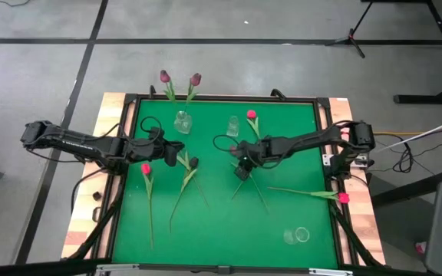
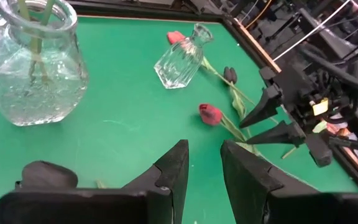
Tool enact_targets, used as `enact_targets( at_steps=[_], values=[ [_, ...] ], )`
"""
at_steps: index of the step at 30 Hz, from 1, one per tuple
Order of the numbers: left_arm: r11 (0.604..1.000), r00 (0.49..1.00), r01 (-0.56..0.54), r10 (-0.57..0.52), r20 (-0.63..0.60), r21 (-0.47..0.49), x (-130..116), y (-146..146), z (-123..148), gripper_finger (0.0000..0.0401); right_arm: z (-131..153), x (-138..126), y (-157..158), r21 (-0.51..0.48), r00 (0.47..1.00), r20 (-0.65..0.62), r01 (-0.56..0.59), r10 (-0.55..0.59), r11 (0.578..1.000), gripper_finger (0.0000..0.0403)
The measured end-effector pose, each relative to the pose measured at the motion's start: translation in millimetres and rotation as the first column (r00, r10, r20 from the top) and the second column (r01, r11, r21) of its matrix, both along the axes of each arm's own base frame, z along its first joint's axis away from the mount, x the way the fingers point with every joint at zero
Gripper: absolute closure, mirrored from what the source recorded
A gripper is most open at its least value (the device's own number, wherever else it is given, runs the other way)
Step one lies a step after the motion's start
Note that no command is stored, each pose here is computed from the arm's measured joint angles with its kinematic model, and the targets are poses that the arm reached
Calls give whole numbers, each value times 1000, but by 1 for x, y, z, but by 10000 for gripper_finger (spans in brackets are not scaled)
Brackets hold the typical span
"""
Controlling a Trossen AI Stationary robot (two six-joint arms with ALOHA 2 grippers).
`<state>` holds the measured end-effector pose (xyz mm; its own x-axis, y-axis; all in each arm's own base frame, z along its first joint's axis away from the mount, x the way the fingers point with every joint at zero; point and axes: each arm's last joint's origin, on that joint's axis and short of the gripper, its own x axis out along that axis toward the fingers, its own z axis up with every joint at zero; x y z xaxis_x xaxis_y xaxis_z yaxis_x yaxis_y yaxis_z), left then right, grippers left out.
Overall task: Sort flowers into vase by color
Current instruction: Put the dark red tulip into the top left transparent vase
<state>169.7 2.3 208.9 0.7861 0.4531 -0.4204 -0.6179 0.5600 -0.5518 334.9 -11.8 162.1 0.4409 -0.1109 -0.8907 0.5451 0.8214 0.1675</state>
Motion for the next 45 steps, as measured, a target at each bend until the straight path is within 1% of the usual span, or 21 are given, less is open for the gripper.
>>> enact_targets(
  at_steps=[3,5,8,11,16,22,25,27,34,35,38,40,43,45],
  values=[
    [1000,1000,0,0,-8,1,0,0,-1,308,-3,1,0,-6,1000,-4,6,-6,1000,199],
    [1000,1000,0,0,-9,1,0,0,-1,308,-4,1,-1,-22,999,-10,34,-35,999,179],
    [1000,1000,0,0,-13,2,-1,0,-1,308,-4,0,-3,-69,998,-16,57,-59,996,164],
    [1000,1000,-1,1,-14,2,-1,0,-1,308,-3,0,-7,-92,997,-14,75,-76,993,168],
    [1000,1000,-1,1,-18,2,-1,0,-2,308,-10,2,-12,-97,997,-23,70,-73,993,186],
    [1000,1000,-1,1,-26,2,-1,0,-2,308,-22,5,-11,-91,997,-53,53,-58,994,194],
    [1000,1000,-1,1,-27,2,-1,0,-2,308,-25,6,-12,-97,996,-57,57,-62,994,217],
    [1000,1000,0,0,-27,2,-1,0,-2,308,-25,6,-12,-107,996,-57,61,-67,992,247],
    [1000,1000,-1,1,-23,1,-1,0,-2,308,-25,6,-13,-106,995,-53,80,-86,991,384],
    [1000,1000,-1,1,-23,1,-1,0,-2,308,-25,6,-13,-104,995,-52,85,-91,991,391],
    [1000,1000,-1,1,-22,0,-1,0,-2,308,-25,7,-13,-96,993,-45,102,-107,990,381],
    [1000,1000,-1,1,-21,0,-1,0,-2,308,-23,8,-13,-95,994,-42,98,-102,991,383],
    [1000,1000,-1,1,-17,-2,-1,0,-2,308,-14,16,-13,-95,995,-1,96,-97,991,396],
    [1000,1000,-1,1,-17,-2,-1,0,-2,308,-5,23,-13,-100,995,38,93,-89,991,393]
  ],
)
